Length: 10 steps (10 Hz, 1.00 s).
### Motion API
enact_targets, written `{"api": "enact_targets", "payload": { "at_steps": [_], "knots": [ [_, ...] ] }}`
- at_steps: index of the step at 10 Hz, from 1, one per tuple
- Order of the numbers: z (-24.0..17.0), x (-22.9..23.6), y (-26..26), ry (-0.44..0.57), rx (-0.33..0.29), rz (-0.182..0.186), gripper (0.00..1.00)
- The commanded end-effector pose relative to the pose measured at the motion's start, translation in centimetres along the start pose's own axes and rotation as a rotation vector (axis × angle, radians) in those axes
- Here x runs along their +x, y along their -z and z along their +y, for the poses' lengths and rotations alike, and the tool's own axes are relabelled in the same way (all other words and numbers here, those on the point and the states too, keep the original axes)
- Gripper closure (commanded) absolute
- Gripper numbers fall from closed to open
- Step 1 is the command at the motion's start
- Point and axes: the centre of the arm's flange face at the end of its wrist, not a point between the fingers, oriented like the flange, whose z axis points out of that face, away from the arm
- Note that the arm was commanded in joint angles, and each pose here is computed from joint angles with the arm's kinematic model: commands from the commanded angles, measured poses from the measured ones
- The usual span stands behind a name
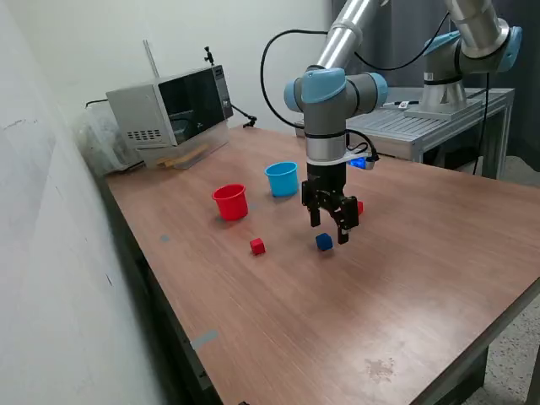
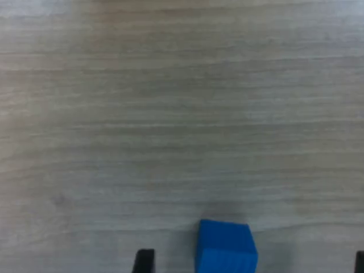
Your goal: Place red objects in the red bin, and blue objects in the blue bin.
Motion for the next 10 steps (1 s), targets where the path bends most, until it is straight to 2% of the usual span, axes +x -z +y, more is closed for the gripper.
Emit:
{"api": "enact_targets", "payload": {
  "at_steps": [1, 4, 7, 8, 10],
  "knots": [
    [0.2, -0.1, -0.2, 0.003, -0.007, 0.003, 1.00],
    [0.4, -0.4, -0.1, 0.003, -0.008, 0.004, 1.00],
    [0.2, -0.5, -0.1, 0.075, -0.001, 0.001, 1.00],
    [0.3, -0.5, 1.3, 0.080, -0.015, 0.000, 1.00],
    [-0.4, -0.8, 8.9, 0.081, -0.090, 0.006, 1.00]
  ]
}}
